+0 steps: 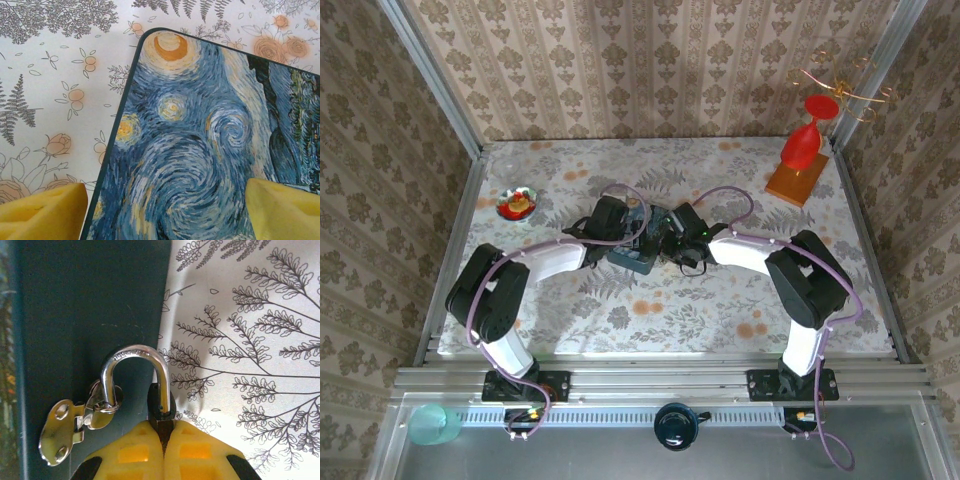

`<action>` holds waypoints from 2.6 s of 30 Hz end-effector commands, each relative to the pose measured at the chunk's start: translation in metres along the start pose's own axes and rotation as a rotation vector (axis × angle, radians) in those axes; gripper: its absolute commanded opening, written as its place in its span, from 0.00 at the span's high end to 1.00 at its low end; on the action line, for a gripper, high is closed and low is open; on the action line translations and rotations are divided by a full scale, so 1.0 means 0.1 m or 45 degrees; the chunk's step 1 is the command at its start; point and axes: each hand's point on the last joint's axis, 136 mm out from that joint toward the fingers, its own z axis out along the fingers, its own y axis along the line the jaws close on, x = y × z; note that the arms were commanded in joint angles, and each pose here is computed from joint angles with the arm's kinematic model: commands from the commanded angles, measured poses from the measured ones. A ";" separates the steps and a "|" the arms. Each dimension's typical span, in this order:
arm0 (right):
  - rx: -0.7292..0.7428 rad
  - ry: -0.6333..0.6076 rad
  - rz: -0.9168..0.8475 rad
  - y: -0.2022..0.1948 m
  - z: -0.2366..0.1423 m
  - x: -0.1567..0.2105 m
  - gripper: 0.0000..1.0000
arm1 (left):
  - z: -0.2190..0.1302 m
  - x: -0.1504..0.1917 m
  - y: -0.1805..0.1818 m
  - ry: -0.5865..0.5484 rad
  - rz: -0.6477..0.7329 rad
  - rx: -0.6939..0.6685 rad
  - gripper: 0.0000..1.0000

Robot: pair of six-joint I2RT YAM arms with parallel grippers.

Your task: Unlock a padlock with a key

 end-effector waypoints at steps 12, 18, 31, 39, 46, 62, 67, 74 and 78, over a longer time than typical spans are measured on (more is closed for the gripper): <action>0.080 0.011 0.009 -0.04 0.04 -0.13 1.00 | -0.06 0.83 0.34 0.256 -0.023 -0.172 0.19; 0.126 0.012 -0.047 -0.02 -0.01 -0.16 1.00 | -0.08 0.78 0.32 0.244 -0.022 -0.181 0.19; -0.072 0.043 0.181 0.10 0.11 -0.09 1.00 | -0.11 0.75 0.38 0.191 -0.097 -0.216 0.19; -0.077 0.037 0.262 -0.06 0.17 -0.07 1.00 | -0.10 0.70 0.38 0.174 -0.116 -0.226 0.19; 0.052 -0.003 0.107 -0.17 0.04 -0.04 1.00 | -0.10 0.71 0.44 0.174 -0.129 -0.242 0.19; 0.047 0.045 -0.102 -0.35 -0.19 0.06 1.00 | -0.13 0.59 0.32 0.161 -0.132 -0.122 0.19; 0.080 0.135 -0.196 -0.54 -0.37 0.07 1.00 | -0.32 0.19 0.04 0.097 -0.069 0.033 0.18; 0.196 0.190 -0.272 -0.87 -0.55 0.09 1.00 | -0.77 -0.25 0.16 -0.100 -0.044 0.069 0.16; 0.186 0.213 -0.251 -0.98 -0.59 0.06 1.00 | -1.02 -0.15 0.43 -0.203 -0.035 0.039 0.11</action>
